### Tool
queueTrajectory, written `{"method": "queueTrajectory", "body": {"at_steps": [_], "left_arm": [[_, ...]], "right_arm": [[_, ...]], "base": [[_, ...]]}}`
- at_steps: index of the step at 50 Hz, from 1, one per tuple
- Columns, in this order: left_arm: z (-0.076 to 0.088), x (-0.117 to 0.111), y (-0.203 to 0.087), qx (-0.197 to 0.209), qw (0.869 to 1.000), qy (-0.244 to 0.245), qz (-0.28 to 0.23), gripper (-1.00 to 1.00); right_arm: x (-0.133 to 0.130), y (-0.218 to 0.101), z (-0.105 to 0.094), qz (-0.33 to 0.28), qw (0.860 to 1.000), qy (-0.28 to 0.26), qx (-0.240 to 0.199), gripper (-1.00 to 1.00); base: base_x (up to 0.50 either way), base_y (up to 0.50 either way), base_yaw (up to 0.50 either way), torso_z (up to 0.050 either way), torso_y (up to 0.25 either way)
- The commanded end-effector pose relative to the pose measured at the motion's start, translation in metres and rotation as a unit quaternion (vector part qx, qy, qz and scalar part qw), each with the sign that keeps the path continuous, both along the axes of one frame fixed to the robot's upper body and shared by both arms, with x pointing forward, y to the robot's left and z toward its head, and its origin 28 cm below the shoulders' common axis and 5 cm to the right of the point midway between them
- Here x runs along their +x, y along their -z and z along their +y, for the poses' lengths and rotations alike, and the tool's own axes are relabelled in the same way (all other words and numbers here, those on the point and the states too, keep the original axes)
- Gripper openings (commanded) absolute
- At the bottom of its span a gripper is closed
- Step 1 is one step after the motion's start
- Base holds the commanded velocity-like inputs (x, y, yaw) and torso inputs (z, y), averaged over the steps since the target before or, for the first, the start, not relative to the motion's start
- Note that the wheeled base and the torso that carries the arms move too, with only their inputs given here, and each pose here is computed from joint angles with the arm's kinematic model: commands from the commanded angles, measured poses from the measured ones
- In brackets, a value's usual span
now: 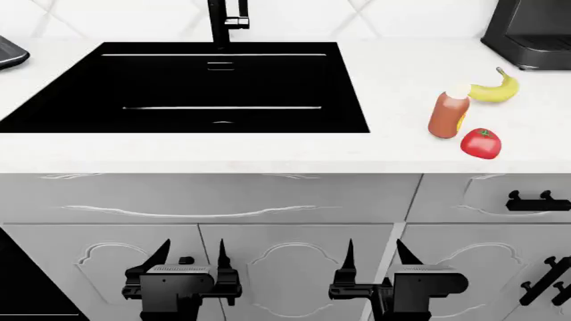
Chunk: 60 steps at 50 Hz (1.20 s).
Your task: Pick up the fruits and vegetables and place them in the sink. Turn on the sink faucet to wash them. Then turn the sink off and put them in the tray.
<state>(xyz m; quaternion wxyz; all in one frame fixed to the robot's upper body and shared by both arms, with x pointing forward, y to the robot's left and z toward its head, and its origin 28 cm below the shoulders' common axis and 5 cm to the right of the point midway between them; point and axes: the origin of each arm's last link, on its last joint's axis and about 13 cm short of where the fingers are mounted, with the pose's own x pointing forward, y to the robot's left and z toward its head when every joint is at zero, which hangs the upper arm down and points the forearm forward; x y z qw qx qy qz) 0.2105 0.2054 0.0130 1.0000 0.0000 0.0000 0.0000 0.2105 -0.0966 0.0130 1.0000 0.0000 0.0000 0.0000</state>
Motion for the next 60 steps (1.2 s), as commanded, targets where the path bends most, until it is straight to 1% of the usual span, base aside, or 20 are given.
{"method": "queueTrajectory", "body": {"at_steps": [1,4,12,15,22,27,32,37,41,48,60], "left_arm": [[0.000,-0.001,-0.002,-0.008,1.000,0.004,-0.002,1.00],[0.001,-0.002,-0.007,-0.013,1.000,0.007,-0.008,1.00],[0.001,-0.002,-0.016,-0.020,1.000,0.007,-0.013,1.00],[0.002,0.000,-0.026,-0.018,1.000,0.007,-0.019,1.00],[0.004,0.004,-0.070,0.001,0.999,0.020,-0.035,1.00],[0.008,0.004,-0.102,0.025,0.998,0.029,-0.052,1.00],[0.013,0.003,-0.139,0.036,0.996,0.041,-0.075,1.00],[0.016,0.001,-0.162,0.036,0.994,0.046,-0.092,1.00],[0.016,0.000,-0.173,0.032,0.993,0.053,-0.100,1.00],[0.014,-0.004,-0.180,0.031,0.991,0.067,-0.108,1.00],[0.015,-0.012,-0.200,0.030,0.989,0.076,-0.127,1.00]], "right_arm": [[-0.002,0.000,0.001,-0.002,1.000,-0.002,-0.001,1.00],[-0.006,-0.003,0.001,-0.008,1.000,0.000,-0.001,1.00],[-0.005,-0.003,-0.001,-0.011,1.000,0.000,-0.006,1.00],[-0.005,-0.009,-0.002,-0.012,1.000,-0.002,-0.008,1.00],[-0.006,-0.049,-0.012,-0.018,1.000,-0.012,-0.017,1.00],[-0.007,-0.082,-0.019,-0.023,0.999,-0.023,-0.030,1.00],[-0.007,-0.113,-0.025,-0.033,0.998,-0.031,-0.042,1.00],[-0.008,-0.133,-0.031,-0.054,0.998,-0.039,-0.024,1.00],[-0.011,-0.143,-0.033,-0.065,0.996,-0.055,-0.019,1.00],[-0.016,-0.157,-0.035,-0.089,0.993,-0.081,-0.019,1.00],[-0.021,-0.175,-0.038,-0.121,0.986,-0.111,-0.012,1.00]], "base": [[0.00,0.00,0.00,0.000,0.000],[0.00,0.00,0.00,0.000,0.000],[0.00,0.00,0.00,0.000,0.000],[0.00,0.00,0.00,0.000,0.000],[0.00,0.00,0.00,0.000,0.000],[0.00,0.00,0.00,0.000,0.000],[0.00,0.00,0.00,0.048,0.000],[0.00,-0.12,0.00,0.050,0.000],[0.06,-0.50,0.00,0.050,0.000],[0.08,-0.50,0.00,0.050,0.000],[0.16,-0.50,0.00,0.050,0.000]]}}
